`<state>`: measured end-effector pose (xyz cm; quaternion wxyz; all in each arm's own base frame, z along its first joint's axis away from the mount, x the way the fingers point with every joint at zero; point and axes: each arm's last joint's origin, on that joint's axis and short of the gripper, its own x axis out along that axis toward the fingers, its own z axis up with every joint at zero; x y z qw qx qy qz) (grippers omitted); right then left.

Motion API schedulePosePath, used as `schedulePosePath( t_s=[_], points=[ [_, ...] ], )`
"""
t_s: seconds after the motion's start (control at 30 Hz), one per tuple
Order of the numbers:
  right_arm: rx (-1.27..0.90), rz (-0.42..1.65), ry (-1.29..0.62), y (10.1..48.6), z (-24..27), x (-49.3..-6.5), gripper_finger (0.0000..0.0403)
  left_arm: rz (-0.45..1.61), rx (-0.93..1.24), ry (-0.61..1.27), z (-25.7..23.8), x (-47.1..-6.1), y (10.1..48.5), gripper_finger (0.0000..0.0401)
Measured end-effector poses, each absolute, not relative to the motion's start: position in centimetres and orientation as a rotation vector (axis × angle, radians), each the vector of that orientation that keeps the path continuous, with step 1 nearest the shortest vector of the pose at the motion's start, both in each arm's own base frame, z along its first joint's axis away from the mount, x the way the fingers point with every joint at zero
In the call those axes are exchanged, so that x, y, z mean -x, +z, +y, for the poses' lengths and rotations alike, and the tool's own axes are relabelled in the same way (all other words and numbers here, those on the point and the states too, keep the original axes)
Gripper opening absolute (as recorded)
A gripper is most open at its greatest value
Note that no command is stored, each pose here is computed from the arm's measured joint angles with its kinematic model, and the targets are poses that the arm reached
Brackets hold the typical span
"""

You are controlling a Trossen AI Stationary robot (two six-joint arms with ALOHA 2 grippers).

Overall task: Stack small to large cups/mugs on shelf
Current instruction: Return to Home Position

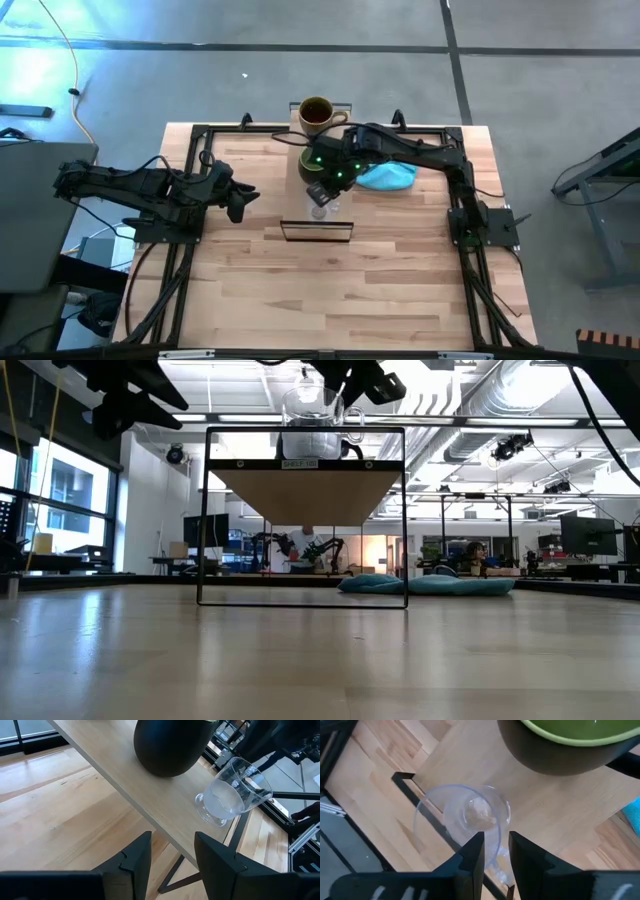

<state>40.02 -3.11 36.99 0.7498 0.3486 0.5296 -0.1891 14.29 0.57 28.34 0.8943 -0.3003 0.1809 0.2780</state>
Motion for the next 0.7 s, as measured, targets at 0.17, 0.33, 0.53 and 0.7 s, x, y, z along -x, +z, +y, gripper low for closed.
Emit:
schedulePosePath(
  t_s=[0.17, 0.33, 0.53, 0.7],
  points=[
    [-0.769, 1.115, -0.39, 38.2, -3.0, -39.3, 0.0081, 0.375, 0.623, 0.576, 0.6, -14.3, 28.3, 0.0138],
    [-0.78, 1.052, -0.37, 40.1, -2.9, -38.0, 0.0081, 0.372, 0.625, 0.576, 0.6, -14.3, 28.4, 0.0138],
    [-0.778, 0.957, -0.344, 43.0, -2.7, -35.7, 0.0081, 0.367, 0.638, 0.578, 0.6, -14.3, 28.4, 0.0138],
    [-0.748, 0.89, -0.32, 45.1, -2.6, -33.5, 0.0081, 0.36, 0.649, 0.579, 0.6, -14.3, 28.4, 0.0138]
  ],
)
